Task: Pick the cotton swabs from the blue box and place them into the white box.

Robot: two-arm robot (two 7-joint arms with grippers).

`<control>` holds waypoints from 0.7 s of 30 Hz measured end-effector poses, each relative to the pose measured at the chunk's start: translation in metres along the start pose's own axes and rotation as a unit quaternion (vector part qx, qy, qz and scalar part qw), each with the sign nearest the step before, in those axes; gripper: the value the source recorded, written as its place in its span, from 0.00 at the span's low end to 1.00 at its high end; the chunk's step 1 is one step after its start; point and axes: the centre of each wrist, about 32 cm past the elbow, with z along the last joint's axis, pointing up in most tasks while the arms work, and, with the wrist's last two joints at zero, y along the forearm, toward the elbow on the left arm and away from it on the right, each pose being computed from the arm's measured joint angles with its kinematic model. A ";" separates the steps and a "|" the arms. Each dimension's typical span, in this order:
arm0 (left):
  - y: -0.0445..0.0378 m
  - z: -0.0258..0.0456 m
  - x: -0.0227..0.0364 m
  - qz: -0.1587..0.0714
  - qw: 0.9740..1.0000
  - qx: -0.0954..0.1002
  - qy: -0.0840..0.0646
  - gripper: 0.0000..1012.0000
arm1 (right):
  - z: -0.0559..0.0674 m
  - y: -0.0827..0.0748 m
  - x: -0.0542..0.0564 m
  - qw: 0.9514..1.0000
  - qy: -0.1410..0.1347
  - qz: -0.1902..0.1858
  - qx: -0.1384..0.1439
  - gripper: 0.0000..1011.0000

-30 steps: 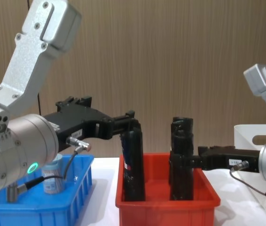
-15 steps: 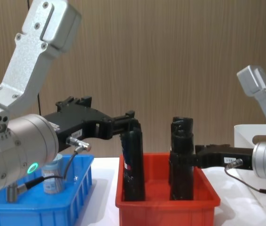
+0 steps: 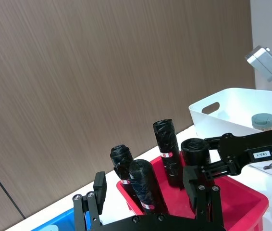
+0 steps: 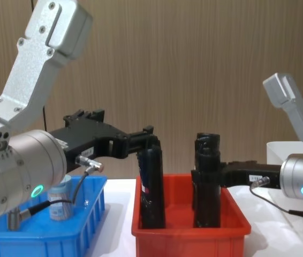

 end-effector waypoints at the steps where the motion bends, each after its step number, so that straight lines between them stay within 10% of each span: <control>1: 0.0000 0.0000 0.0000 0.000 1.000 0.000 0.000 0.99 | 0.000 0.001 0.000 1.000 0.000 0.000 0.000 0.84; 11: 0.0000 0.0000 0.0000 0.000 1.000 0.000 0.000 0.99 | 0.001 0.005 0.002 1.000 -0.002 0.001 0.001 0.54; 21: 0.0000 0.0000 0.0000 0.000 1.000 0.000 0.000 0.99 | 0.006 0.003 0.001 1.000 -0.006 0.002 0.012 0.44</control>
